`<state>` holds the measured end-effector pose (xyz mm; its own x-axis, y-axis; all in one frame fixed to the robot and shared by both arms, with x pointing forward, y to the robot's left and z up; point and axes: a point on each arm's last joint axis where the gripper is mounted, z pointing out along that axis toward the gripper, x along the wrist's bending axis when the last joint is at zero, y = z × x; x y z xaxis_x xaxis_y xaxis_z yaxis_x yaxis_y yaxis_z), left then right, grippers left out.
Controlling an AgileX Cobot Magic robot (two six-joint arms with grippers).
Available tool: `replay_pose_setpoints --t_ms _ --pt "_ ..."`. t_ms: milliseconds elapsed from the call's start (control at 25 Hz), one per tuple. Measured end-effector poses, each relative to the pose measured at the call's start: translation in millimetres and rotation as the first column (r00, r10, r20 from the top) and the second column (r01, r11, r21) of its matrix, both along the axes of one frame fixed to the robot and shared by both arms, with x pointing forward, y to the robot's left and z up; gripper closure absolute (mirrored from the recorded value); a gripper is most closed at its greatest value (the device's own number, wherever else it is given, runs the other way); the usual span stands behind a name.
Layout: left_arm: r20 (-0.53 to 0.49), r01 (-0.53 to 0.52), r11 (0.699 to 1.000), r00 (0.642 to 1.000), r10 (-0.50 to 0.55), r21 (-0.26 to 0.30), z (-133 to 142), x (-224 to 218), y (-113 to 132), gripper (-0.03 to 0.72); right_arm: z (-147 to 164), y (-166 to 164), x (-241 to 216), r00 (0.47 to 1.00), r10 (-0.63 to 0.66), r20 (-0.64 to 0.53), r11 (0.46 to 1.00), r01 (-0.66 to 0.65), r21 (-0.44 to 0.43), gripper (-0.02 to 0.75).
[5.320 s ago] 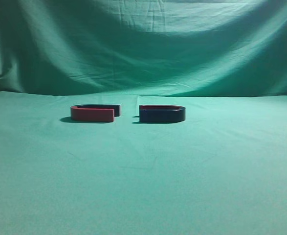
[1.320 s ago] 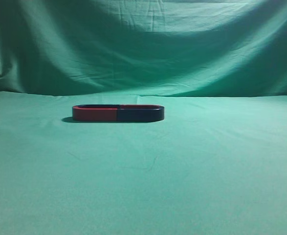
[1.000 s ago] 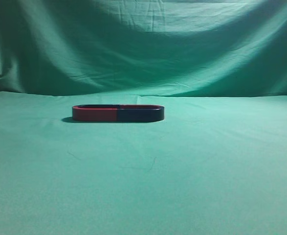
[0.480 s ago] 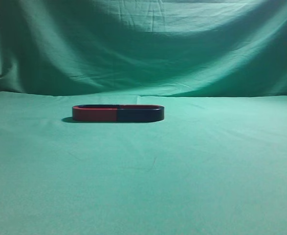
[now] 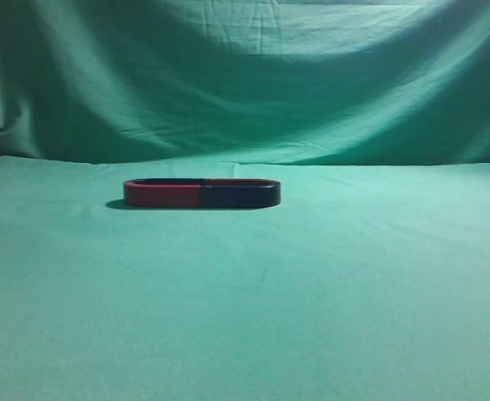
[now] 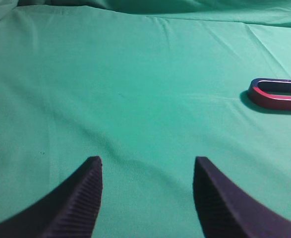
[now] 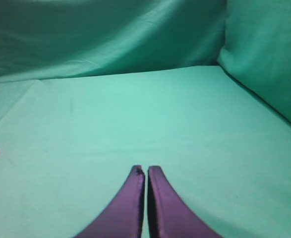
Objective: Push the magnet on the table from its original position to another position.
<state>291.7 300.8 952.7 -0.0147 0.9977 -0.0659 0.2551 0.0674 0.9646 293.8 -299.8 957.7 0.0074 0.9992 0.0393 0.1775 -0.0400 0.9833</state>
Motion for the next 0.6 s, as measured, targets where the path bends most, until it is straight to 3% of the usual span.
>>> replay_pose_setpoints --t_ms 320,600 --pt "0.000 0.000 1.000 1.000 0.000 0.000 0.0 0.0 0.0 0.289 -11.6 -2.1 -2.7 0.992 -0.027 -0.125 1.000 0.027 -0.004 0.738" --pt "0.000 0.000 1.000 1.000 0.000 0.000 0.0 0.0 0.0 0.289 -12.6 -2.2 -2.9 0.991 -0.029 -0.134 1.000 0.028 -0.005 0.738"
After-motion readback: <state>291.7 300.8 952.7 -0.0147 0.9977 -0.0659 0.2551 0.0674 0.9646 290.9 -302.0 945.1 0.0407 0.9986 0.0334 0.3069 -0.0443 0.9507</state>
